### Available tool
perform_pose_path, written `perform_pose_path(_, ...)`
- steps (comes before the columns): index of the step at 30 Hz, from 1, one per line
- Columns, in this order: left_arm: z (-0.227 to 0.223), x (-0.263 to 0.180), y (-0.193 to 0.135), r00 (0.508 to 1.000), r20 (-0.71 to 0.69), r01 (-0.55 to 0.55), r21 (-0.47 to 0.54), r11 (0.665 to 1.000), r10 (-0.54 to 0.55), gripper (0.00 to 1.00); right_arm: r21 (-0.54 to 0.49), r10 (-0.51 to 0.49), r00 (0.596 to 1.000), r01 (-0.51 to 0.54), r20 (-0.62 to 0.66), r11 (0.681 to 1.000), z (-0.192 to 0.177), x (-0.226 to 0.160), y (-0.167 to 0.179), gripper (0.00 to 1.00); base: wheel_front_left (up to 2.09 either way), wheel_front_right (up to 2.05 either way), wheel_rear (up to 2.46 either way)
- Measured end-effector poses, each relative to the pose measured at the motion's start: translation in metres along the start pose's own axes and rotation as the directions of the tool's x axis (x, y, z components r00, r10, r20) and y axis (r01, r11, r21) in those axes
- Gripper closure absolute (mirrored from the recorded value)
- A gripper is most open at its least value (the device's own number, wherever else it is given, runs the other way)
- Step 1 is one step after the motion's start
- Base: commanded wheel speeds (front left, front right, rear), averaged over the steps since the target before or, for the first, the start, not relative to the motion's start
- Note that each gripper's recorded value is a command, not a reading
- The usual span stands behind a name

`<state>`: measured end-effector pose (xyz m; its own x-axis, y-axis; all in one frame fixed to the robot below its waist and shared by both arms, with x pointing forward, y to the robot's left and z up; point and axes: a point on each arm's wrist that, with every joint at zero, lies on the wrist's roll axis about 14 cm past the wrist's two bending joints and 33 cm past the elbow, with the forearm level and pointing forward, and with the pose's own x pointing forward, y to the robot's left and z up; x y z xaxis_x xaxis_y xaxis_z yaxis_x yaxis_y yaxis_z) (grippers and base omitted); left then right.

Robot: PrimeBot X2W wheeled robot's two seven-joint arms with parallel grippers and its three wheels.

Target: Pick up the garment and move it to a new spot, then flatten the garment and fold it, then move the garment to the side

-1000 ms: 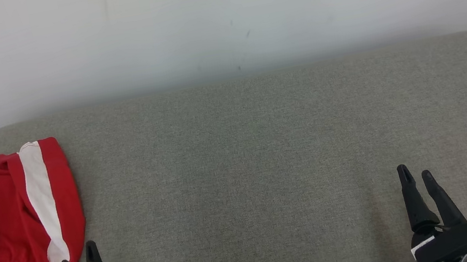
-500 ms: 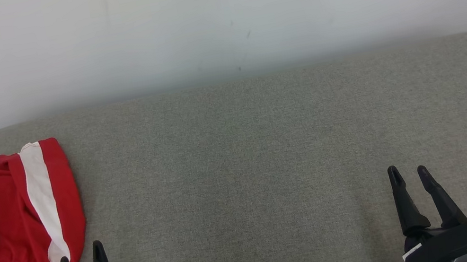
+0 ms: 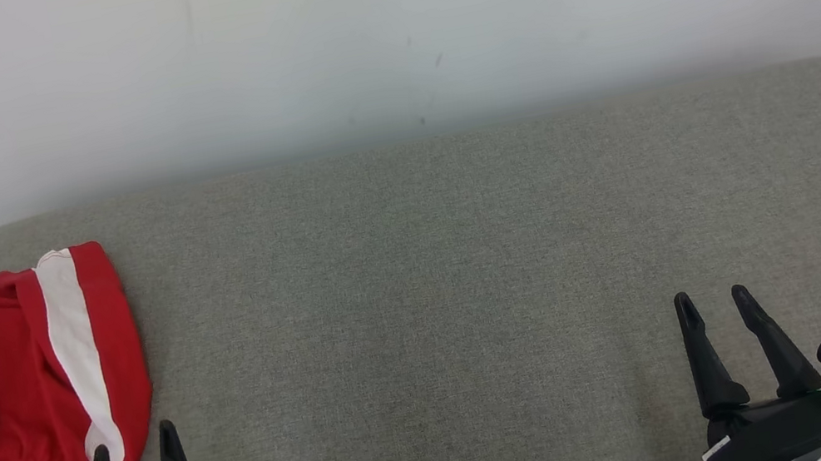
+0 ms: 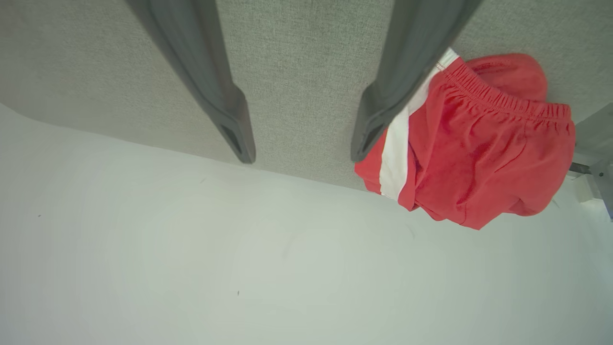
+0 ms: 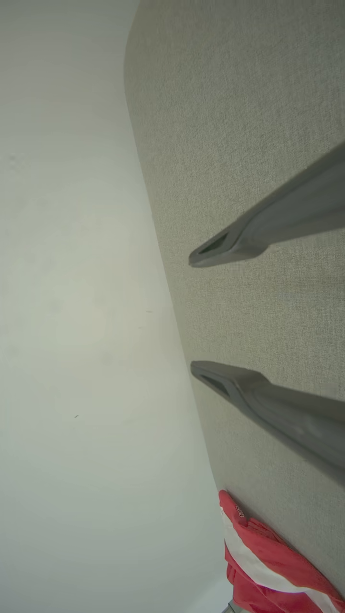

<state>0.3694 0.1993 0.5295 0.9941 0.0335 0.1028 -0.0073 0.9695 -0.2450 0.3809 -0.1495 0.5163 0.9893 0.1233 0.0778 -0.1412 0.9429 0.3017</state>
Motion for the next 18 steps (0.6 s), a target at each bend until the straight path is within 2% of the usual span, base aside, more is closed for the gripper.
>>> perform_pose_path(18,0.002,-0.0044,0.004,0.999,0.021,0.032,0.097,0.995,-0.034,0.0,-0.127,0.008,1.0,-0.006,0.015,0.992,0.001,-0.0008,-0.0025,0.0,0.0,0.0,0.0)
